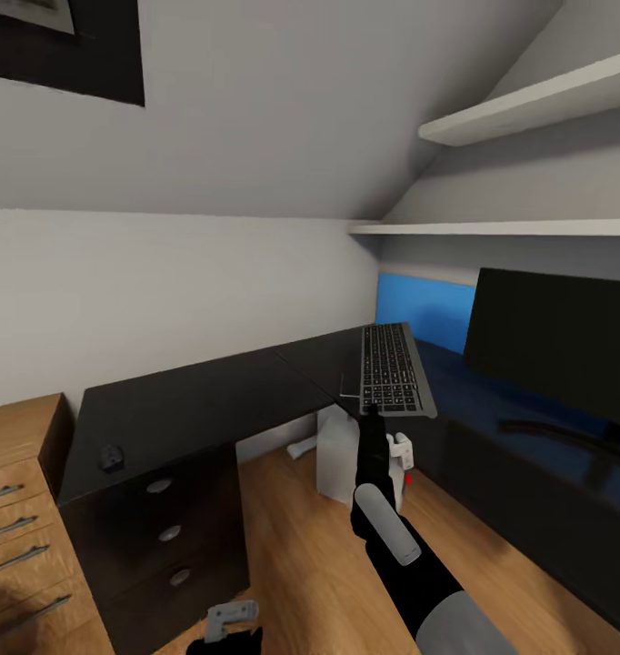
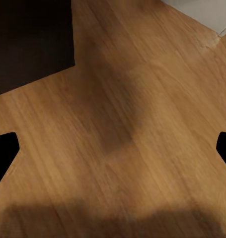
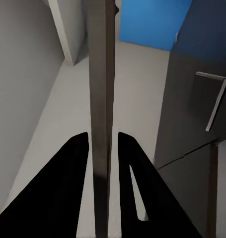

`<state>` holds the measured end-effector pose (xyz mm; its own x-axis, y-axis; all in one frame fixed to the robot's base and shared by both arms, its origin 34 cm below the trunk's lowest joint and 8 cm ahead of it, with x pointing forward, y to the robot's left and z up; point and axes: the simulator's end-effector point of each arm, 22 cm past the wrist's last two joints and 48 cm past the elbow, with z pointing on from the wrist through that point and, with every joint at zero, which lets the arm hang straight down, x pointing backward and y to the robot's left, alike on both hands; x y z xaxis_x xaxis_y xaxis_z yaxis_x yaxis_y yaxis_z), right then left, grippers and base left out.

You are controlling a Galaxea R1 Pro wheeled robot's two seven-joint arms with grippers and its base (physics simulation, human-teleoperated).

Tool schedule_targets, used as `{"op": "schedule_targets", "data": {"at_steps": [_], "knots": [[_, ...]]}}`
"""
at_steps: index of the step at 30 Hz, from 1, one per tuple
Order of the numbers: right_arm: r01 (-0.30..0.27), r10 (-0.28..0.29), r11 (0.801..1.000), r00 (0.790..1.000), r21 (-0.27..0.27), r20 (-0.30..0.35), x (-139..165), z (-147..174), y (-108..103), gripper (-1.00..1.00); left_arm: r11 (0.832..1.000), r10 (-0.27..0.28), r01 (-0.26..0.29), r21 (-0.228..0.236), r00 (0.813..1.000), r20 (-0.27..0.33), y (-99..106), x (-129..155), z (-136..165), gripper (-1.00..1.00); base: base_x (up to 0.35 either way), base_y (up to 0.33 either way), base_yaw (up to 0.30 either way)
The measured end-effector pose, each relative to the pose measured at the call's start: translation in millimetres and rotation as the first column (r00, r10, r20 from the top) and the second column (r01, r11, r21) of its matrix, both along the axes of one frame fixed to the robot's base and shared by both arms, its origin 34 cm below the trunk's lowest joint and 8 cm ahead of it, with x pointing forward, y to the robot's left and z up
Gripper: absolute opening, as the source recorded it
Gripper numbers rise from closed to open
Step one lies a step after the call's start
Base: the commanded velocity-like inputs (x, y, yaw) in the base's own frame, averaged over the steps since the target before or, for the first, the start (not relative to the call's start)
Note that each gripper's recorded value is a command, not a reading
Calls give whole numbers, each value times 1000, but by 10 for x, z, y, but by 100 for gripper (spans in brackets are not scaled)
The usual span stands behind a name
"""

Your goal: In the bedroom, organize the workspace by keeping the computer under the desk, ensuring the monitor is on the desk, placing the keyboard on the desk next to the monitor, placing the mouse on the desk next to the keyboard, moving the folder from the swivel chair onto the desk next to the mouse, stacking the notebook on top of the folder with the pen on top of the notebook, and positioning the swivel chair next to the desk.

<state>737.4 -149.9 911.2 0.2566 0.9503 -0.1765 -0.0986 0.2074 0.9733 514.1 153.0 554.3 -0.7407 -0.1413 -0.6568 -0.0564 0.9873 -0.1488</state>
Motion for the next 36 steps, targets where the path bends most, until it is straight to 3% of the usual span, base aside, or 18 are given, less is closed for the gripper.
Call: {"op": "schedule_targets", "data": {"at_steps": [5,12,18,28,36], "knots": [[1,-1,1000,1000,0,2,-5,12,-2,-100,995,74,-75,73,997,12,533,-97,-280,100,-231,-1,16],[0,0,1000,1000,-3,8,-10,38,0,-100,977,153,-156,146,988,28,1001,-338,-617,100,-43,0,27],[0,0,1000,1000,-6,16,-22,78,2,-100,966,180,-181,182,983,24,1193,-481,-749,100,-3,0,141],[-29,30,999,999,-23,28,-57,147,130,-100,965,182,-182,191,983,20,1218,-518,-772,100,0,-9,189],[-61,63,997,997,-44,41,-95,212,275,-100,963,183,-182,200,983,11,1243,-565,-804,100,0,-238,195]]}}
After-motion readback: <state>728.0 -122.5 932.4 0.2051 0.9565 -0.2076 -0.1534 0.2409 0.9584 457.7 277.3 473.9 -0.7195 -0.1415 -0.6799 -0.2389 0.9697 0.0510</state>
